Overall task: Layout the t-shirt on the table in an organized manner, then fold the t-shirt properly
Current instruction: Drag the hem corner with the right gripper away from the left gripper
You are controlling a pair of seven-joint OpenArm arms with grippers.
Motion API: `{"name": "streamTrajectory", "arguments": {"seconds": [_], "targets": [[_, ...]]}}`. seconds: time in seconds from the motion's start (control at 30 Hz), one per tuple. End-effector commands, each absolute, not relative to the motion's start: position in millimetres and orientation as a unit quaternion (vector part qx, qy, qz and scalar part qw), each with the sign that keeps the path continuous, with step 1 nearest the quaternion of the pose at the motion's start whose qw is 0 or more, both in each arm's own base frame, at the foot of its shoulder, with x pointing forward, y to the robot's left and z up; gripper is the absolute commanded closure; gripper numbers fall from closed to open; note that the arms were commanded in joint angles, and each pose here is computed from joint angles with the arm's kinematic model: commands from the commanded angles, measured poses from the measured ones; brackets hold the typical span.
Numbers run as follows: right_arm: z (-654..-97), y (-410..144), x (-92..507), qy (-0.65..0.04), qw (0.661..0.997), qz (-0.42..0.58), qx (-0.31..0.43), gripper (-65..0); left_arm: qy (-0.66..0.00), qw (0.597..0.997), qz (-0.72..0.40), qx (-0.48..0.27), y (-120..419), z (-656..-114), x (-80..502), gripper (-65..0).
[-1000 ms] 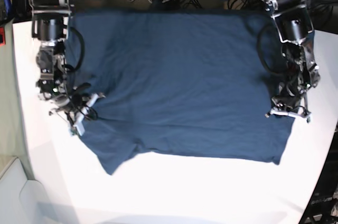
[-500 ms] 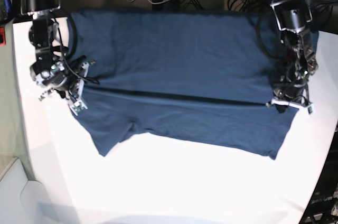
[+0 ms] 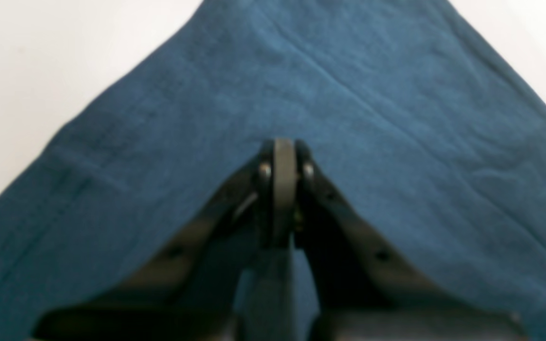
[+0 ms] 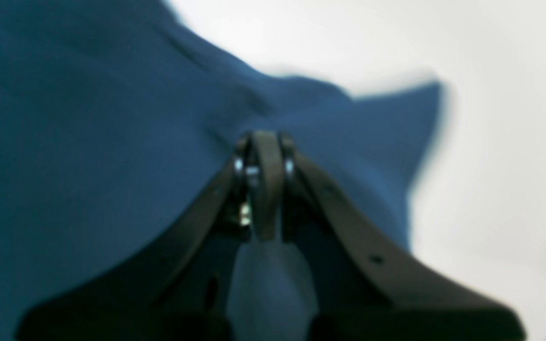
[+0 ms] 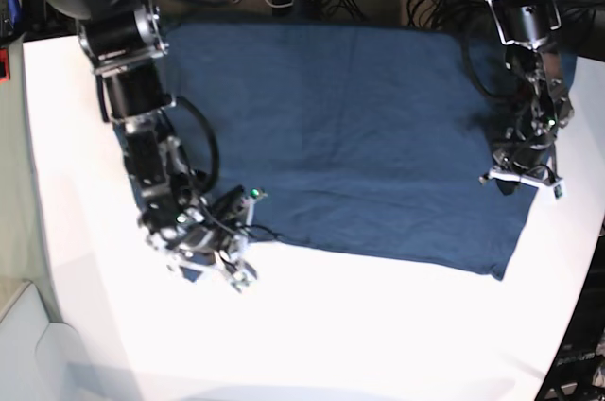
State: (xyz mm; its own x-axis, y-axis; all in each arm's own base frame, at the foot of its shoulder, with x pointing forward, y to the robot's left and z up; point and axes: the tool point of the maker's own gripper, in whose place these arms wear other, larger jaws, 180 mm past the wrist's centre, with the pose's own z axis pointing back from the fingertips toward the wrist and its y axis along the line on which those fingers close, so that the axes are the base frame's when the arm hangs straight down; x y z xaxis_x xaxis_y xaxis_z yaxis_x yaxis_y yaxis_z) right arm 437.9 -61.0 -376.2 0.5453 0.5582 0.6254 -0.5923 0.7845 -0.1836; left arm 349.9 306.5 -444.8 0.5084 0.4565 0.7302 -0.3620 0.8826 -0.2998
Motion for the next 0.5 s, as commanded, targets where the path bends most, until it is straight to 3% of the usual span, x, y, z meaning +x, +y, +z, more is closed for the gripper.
{"name": "streamTrajectory", "arguments": {"seconds": [0.0,0.47], "targets": [[-358,-62,457,-0.373,0.870,0.322,0.020,-1.3,-0.360,0.902,0.237,-0.033,306,-474,321,0.0],[-386,-61,478,-0.383,0.873,0.295,0.062,-1.3,-0.360,0.902,0.237,-0.033,306,-474,321,0.0]]}}
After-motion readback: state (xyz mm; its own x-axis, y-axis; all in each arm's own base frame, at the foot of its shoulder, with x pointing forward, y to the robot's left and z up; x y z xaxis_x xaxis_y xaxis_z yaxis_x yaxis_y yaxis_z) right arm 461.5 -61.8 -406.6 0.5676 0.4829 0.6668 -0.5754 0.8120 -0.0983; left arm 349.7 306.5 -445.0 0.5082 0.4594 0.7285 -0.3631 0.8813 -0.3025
